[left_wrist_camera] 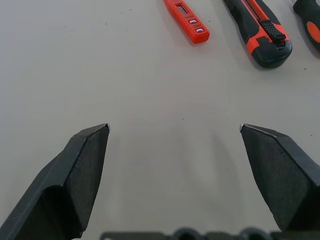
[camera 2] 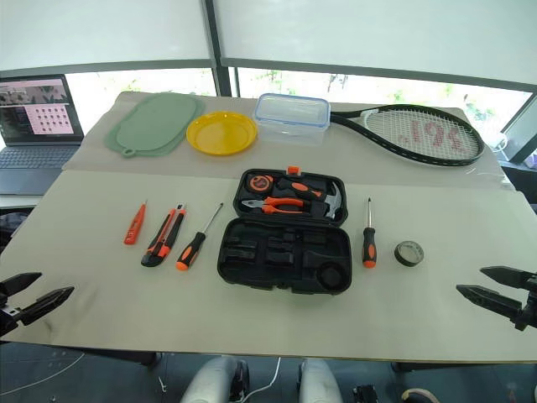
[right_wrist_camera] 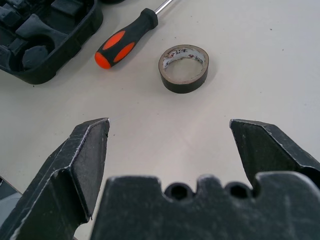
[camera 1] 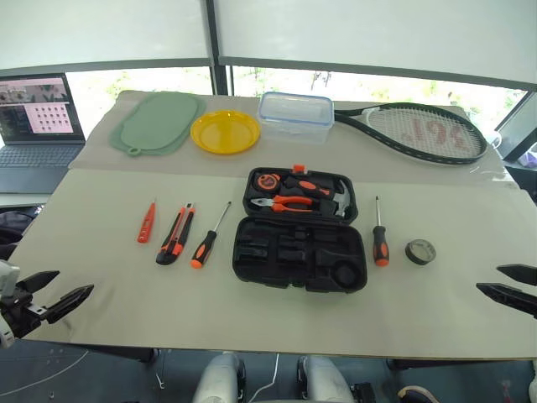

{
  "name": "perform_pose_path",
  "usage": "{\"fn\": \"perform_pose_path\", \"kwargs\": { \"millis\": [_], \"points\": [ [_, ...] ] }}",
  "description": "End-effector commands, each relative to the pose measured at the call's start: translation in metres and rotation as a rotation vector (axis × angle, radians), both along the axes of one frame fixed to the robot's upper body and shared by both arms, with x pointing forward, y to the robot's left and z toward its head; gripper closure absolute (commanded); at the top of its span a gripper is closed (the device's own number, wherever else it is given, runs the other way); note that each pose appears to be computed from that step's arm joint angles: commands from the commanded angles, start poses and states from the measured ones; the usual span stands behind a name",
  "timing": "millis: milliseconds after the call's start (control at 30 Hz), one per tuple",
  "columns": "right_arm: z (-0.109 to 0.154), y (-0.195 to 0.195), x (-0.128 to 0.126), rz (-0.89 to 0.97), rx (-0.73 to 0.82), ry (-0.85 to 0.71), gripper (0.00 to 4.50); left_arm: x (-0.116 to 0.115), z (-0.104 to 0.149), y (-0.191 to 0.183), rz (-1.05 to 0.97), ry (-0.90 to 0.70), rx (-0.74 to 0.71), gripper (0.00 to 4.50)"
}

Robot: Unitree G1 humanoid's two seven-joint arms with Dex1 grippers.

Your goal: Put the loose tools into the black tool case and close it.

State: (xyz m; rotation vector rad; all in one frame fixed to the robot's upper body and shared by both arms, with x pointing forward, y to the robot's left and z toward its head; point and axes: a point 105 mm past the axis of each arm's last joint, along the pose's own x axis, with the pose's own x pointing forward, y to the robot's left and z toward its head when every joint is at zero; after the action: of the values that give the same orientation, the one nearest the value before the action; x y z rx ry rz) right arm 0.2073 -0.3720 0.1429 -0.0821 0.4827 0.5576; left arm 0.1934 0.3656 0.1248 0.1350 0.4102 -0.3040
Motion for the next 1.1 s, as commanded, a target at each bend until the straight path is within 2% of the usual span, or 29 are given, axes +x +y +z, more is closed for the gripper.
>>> {"fn": "perform_pose_path", "kwargs": {
  "millis": [33,167,300,433,567,800,967,1100],
  "points": [
    [0.01,0.0,0.004,0.003,-0.042,-0.059,0.03,0.002,0.008,-0.002,-0.02,-0.015,0.054,0.0],
    [0.015,-0.001,0.011,-0.021,-0.094,-0.106,0.03,0.015,0.011,-0.014,-0.033,-0.023,0.102,0.0],
    [0.029,0.013,0.024,0.003,-0.102,-0.164,0.03,0.038,0.027,-0.052,-0.111,-0.032,0.079,0.0],
    [0.043,0.045,0.03,0.113,-0.106,-0.204,0.03,0.062,0.04,-0.085,-0.142,-0.006,0.128,0.0],
    [0.062,0.089,0.032,0.253,-0.101,-0.275,0.03,0.078,0.046,-0.121,-0.132,0.107,0.054,0.0],
    [0.076,0.162,0.032,0.48,-0.059,-0.358,0.03,0.087,0.026,-0.178,-0.205,0.285,0.028,0.0],
    [0.081,0.183,0.033,0.545,-0.05,-0.398,0.03,0.099,0.015,-0.188,-0.18,0.301,0.087,0.0],
    [0.087,0.191,0.031,0.576,-0.07,-0.429,0.03,0.103,-0.004,-0.185,-0.175,0.34,0.132,0.0]
  ]
}}
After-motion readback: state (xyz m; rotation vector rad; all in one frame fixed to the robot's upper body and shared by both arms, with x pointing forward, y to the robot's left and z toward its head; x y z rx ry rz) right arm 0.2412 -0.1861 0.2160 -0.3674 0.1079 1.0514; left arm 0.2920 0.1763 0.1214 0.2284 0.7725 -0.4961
